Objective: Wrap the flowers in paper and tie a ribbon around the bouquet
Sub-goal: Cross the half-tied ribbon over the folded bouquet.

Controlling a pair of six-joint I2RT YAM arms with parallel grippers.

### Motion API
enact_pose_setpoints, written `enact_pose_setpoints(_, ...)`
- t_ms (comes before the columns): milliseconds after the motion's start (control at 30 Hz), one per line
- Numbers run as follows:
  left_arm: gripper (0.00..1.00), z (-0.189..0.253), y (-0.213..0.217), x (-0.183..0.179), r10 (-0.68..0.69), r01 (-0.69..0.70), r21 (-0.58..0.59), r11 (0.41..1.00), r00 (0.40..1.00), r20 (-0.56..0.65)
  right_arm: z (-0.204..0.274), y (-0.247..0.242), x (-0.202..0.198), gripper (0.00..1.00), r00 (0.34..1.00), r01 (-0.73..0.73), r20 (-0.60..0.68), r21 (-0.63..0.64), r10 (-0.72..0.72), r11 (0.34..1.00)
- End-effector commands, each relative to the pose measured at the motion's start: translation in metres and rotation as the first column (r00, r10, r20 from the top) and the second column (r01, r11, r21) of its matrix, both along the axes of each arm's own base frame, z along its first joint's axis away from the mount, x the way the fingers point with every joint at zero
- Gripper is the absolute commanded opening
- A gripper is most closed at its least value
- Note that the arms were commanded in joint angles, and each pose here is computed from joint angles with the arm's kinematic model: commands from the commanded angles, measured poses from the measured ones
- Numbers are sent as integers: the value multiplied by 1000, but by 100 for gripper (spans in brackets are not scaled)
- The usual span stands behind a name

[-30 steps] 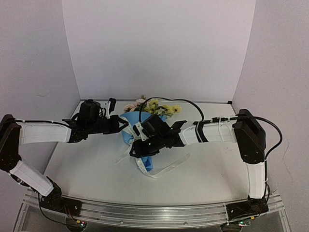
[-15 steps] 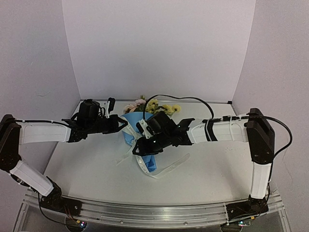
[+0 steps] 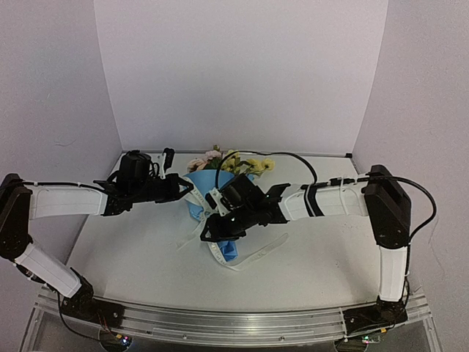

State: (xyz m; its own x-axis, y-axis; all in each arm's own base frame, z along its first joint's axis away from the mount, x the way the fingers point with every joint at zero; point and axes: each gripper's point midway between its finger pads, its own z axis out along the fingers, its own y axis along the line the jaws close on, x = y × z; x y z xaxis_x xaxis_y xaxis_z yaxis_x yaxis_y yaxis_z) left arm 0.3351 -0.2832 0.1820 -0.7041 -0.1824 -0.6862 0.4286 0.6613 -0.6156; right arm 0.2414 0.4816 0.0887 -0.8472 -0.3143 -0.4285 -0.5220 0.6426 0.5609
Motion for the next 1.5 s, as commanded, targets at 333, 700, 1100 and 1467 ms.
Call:
enact_pose_setpoints(333, 0, 28, 1, 8, 2, 0, -45, 999, 999, 51, 1, -3, -23, 31, 997, -39, -57, 59, 42, 998)
enact_pose_setpoints(700, 0, 26, 3, 10, 1, 1, -46, 999, 999, 50, 15, -4, -28, 7, 997, -40, -55, 93, 45, 995)
enact_pose_setpoints(1100, 0, 24, 4, 5, -16, 18, -41, 999, 999, 47, 43, -24, -10, 3, 999, 40, -14, 35, -39, 999)
enact_pose_setpoints(1467, 0, 24, -4, -2, -79, 82, -52, 995, 996, 43, 44, -81, 32, 3, 988, 121, 127, -284, -88, 951)
